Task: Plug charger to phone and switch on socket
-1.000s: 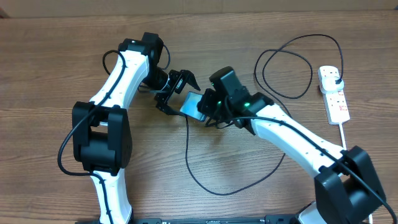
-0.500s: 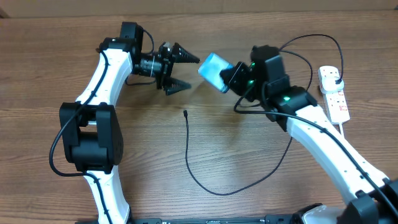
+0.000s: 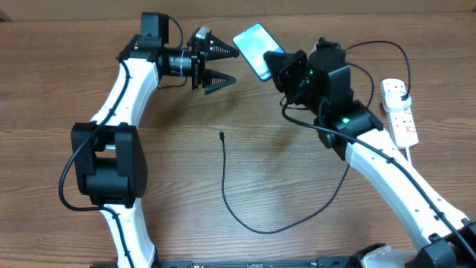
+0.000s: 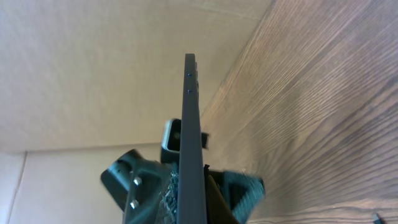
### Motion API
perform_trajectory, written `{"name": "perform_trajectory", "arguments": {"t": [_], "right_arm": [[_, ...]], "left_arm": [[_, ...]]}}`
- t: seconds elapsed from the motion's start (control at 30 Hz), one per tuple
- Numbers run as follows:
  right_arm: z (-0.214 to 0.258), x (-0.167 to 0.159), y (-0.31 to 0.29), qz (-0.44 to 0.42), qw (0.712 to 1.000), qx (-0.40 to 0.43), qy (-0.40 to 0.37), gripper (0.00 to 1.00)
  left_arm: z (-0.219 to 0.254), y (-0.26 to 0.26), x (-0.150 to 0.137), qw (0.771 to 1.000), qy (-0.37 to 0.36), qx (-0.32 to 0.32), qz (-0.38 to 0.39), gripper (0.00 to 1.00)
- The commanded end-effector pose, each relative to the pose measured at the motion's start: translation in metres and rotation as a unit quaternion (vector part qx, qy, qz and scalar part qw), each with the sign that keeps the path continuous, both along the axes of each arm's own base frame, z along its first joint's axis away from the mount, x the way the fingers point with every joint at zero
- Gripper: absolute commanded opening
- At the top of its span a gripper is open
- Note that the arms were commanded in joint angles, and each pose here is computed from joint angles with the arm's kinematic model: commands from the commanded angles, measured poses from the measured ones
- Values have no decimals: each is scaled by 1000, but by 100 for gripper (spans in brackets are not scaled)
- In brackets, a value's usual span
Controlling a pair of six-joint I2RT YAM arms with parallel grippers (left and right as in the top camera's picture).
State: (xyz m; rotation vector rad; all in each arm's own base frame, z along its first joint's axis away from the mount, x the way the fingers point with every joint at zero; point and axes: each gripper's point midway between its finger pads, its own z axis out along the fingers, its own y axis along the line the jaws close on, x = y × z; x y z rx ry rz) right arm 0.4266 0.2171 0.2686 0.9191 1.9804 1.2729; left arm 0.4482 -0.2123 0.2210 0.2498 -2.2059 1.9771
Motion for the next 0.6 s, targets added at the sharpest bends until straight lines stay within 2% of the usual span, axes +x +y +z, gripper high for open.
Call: {"name": "perform_trajectory", "arguments": {"t": [0.0,0.43,0.53,0.57], "right_arm": [[9,3,0,-40,998,45,12,4],[-2,21,14,-88,990,109,29,4],[5,22,15,-87,989,117,17,4],[5,23,15,-88,988,123,19,4]], "left_arm": [[13,-5,16,999,38,8,25,84],[52,-34,48,997,15,-14,74,78],[55,-34,53,996,16,-16,86,65],[54,-34,53,996,20,-16,89,54]]}}
